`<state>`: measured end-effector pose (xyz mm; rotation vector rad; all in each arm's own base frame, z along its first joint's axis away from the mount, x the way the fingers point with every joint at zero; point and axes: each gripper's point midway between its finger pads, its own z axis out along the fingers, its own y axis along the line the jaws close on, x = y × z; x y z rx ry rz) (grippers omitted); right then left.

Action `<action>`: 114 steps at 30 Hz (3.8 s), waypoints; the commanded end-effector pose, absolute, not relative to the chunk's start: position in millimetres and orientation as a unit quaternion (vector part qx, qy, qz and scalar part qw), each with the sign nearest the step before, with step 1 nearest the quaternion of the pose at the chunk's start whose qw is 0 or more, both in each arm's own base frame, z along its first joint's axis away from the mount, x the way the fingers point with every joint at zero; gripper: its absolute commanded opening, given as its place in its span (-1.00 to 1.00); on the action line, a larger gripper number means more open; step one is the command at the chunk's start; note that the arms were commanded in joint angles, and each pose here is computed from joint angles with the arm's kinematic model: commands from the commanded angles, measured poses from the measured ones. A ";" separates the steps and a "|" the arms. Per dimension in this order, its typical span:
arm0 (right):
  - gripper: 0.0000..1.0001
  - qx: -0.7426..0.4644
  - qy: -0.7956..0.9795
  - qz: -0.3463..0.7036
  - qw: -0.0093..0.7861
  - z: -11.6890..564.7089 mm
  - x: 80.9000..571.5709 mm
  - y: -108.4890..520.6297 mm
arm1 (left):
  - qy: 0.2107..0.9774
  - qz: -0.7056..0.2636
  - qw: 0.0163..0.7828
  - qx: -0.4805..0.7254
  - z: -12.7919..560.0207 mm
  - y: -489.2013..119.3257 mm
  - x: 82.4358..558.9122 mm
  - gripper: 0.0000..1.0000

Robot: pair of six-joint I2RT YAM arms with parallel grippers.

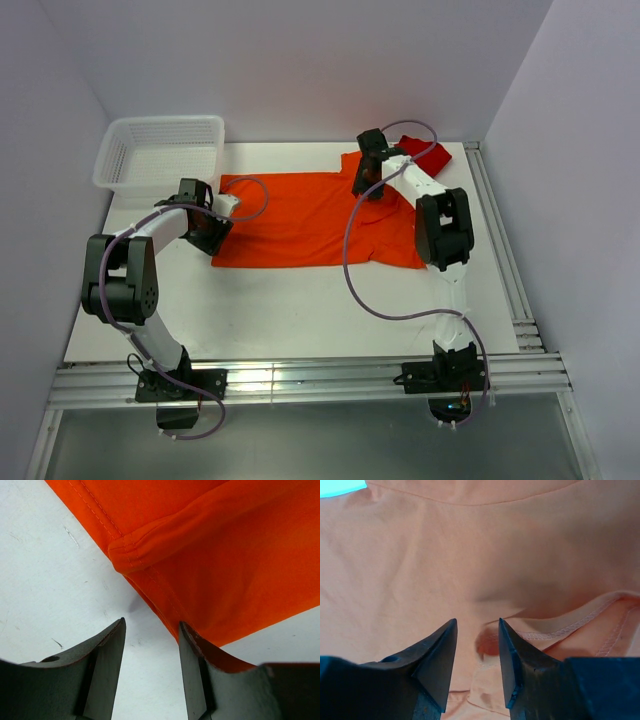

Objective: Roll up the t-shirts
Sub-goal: Fold the tshirt

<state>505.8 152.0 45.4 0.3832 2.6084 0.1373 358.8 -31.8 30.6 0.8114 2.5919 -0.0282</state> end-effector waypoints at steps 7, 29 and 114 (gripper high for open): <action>-0.06 0.159 0.925 0.030 0.344 136.2 496.8 128.3 | 0.930 -0.006 0.225 0.291 39.4 -31.0 363.7 0.04; -0.73 0.219 0.934 -0.013 0.282 65.6 438.6 84.4 | 0.929 -0.015 0.226 0.293 38.5 -34.0 363.2 0.03; 0.34 0.408 0.862 0.062 0.293 40.3 275.2 25.9 | 0.949 -0.229 0.133 0.173 7.6 -48.3 314.2 -0.65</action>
